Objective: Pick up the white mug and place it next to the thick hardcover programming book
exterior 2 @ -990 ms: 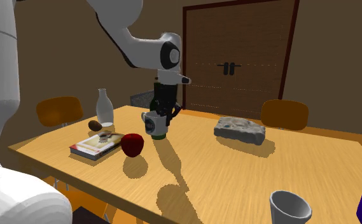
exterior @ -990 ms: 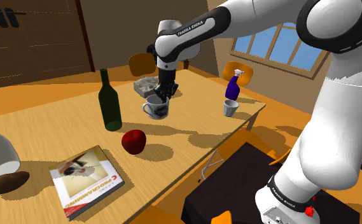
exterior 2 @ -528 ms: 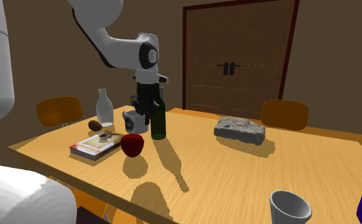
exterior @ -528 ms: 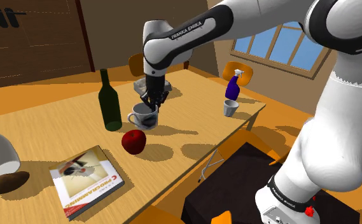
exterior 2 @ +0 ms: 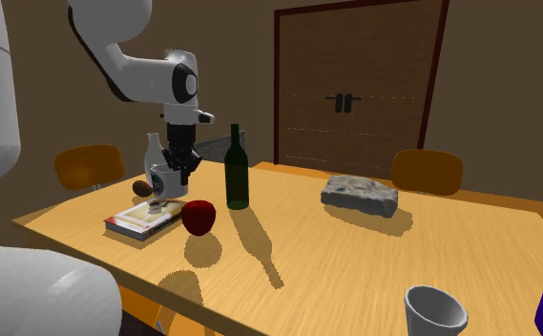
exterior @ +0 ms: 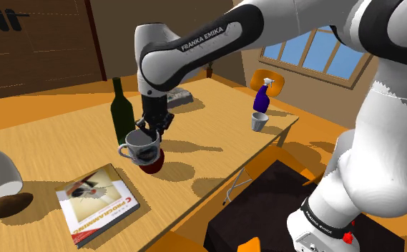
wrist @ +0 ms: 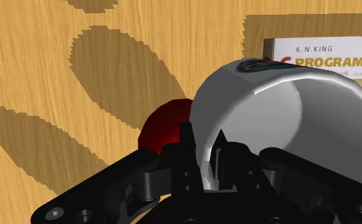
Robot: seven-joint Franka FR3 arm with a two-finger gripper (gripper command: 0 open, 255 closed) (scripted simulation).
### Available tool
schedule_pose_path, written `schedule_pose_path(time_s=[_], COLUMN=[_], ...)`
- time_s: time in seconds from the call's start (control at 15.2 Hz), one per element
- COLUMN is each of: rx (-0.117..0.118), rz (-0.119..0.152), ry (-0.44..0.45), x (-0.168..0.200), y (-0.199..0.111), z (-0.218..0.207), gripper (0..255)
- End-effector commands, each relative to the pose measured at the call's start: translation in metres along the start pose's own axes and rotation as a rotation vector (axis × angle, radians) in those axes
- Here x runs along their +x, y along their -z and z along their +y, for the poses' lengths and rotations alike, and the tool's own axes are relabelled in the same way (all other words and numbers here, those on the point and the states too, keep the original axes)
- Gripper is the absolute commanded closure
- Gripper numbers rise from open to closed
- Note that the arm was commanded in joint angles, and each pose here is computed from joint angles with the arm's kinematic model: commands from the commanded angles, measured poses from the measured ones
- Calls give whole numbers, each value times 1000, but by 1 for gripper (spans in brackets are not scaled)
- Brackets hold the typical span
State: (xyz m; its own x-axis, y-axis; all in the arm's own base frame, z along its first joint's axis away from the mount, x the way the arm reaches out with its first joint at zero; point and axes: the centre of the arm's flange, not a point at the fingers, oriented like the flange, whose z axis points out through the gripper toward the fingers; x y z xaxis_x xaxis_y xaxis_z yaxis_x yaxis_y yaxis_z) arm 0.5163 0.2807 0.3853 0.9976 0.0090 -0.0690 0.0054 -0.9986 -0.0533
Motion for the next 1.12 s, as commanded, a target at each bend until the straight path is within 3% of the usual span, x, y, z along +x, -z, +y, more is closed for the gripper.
schedule_pose_path(time_s=[0.0, 1.06], rx=[0, 0], rz=[0, 0], ry=[-1, -1], x=[-9, -85], y=[-2, -18], z=[-22, -218], gripper=[255, 255])
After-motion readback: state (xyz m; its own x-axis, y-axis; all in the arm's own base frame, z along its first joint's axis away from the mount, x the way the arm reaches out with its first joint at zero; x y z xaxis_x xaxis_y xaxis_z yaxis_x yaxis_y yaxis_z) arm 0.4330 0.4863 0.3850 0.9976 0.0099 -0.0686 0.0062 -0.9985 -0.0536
